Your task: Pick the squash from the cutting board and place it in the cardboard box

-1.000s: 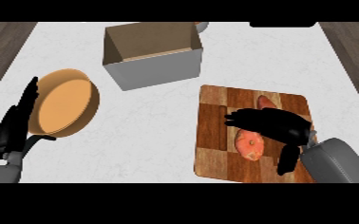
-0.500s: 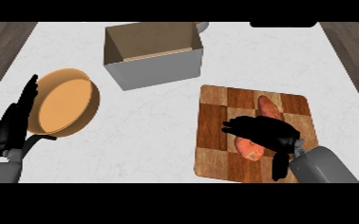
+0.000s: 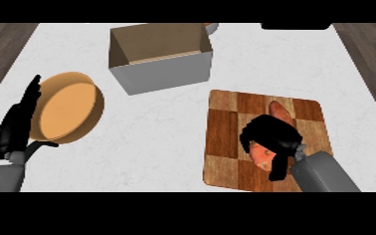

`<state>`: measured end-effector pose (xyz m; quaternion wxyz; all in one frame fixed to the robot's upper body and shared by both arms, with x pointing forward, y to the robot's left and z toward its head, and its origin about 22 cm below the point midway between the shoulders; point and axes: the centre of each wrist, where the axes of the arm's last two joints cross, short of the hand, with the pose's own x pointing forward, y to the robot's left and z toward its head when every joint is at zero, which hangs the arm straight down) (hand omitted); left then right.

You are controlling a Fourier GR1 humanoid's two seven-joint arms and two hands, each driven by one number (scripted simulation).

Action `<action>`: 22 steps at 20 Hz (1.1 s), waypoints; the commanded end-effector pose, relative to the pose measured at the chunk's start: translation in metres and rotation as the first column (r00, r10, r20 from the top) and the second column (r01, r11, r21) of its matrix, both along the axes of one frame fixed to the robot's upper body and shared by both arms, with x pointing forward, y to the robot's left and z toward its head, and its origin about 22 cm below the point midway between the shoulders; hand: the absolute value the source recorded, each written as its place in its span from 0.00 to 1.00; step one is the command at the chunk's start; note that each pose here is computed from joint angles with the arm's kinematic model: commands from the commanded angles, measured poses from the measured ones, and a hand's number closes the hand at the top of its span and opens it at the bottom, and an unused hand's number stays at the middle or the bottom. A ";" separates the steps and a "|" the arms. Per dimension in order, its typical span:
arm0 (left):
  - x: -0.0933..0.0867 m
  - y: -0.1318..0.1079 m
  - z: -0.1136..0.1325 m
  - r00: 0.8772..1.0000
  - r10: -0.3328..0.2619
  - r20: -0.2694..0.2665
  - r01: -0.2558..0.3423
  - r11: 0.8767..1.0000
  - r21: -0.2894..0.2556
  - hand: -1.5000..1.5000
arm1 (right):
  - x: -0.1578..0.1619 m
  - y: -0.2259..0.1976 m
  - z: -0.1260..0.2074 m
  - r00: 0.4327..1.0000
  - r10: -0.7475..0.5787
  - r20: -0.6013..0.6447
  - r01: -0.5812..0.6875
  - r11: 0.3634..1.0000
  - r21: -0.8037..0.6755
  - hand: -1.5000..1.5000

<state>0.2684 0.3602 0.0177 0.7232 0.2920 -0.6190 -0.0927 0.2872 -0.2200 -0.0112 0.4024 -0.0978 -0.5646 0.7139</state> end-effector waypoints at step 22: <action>-0.006 0.000 -0.016 1.000 0.005 -0.007 -0.005 1.000 0.010 0.50 | -0.051 0.145 0.125 0.215 -0.866 0.452 0.805 0.419 0.420 1.00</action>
